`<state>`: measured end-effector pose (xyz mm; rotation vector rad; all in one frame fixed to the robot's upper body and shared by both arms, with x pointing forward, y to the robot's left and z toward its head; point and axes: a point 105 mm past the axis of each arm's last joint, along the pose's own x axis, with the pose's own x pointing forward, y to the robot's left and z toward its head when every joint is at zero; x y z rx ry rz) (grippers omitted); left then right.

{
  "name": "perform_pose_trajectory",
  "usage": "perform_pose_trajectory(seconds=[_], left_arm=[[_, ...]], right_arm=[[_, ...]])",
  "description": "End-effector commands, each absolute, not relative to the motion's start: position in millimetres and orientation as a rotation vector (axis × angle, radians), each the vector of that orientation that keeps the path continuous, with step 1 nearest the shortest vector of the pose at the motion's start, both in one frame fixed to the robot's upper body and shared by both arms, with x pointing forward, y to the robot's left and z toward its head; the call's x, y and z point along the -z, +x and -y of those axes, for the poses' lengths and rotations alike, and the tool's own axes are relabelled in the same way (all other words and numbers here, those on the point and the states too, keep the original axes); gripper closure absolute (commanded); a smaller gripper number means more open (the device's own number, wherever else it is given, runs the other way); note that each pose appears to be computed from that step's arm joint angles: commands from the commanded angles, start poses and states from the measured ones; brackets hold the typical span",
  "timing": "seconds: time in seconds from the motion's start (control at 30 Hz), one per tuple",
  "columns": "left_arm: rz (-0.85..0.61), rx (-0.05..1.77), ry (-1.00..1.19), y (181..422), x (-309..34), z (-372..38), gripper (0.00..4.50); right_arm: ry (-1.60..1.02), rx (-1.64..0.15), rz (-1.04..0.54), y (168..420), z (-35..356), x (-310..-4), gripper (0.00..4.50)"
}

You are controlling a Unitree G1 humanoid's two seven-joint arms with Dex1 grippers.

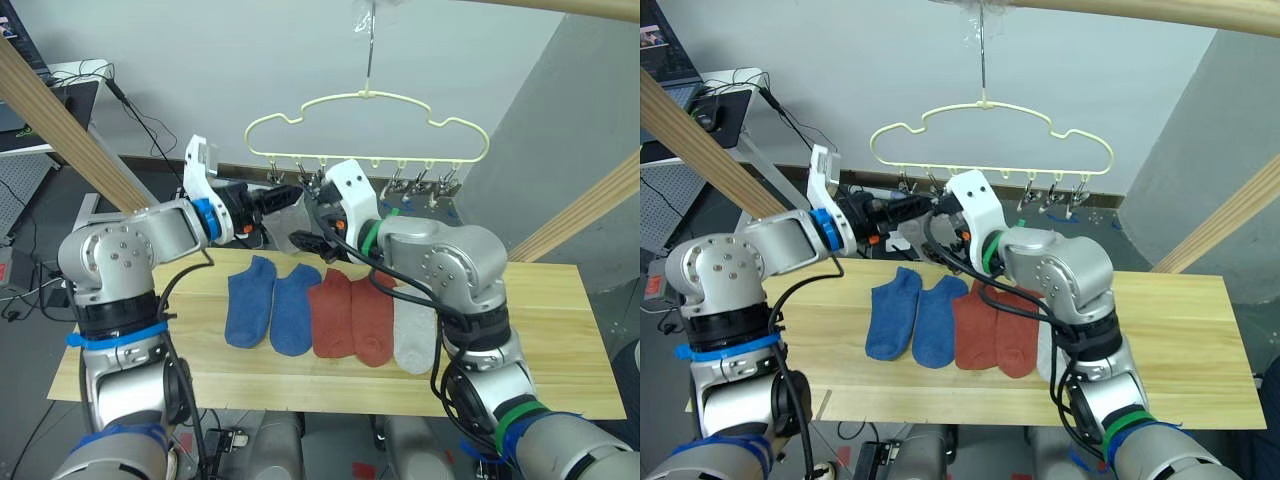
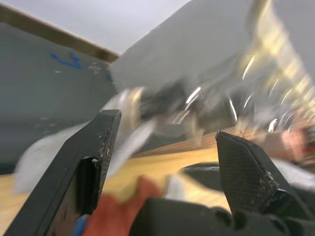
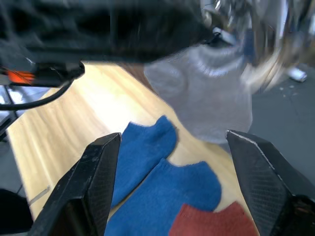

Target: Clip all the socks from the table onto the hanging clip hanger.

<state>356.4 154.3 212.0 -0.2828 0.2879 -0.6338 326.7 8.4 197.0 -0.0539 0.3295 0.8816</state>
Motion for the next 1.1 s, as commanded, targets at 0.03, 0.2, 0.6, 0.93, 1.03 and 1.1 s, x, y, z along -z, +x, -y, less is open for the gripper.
perform_pose_trajectory(seconds=[0.03,0.2,0.6,0.93,1.03,1.1], left_arm=[[-0.167,0.604,-0.151,352.6,-225.4,-158.3,0.96],[-0.033,0.537,-0.067,351.8,-230.1,-165.3,0.96],[0.293,0.444,0.055,321.7,-248.5,-158.3,0.96],[0.364,0.439,0.110,311.7,-248.6,-135.5,0.96],[0.390,0.452,0.130,310.4,-247.4,-123.5,0.96],[0.398,0.458,0.121,310.4,-245.3,-115.9,0.96]], right_arm=[[-0.048,-0.935,-0.275,312.6,1.0,-206.2,0.96],[-0.040,-0.944,-0.270,303.6,20.8,-205.2,0.96],[-0.042,-1.016,-0.086,278.6,71.2,-236.9,0.96],[-0.025,-1.035,-0.015,272.6,108.4,-261.2,0.96],[-0.036,-1.043,-0.016,268.2,117.0,-261.2,0.96],[-0.046,-1.048,-0.018,266.1,120.8,-261.4,0.96]])
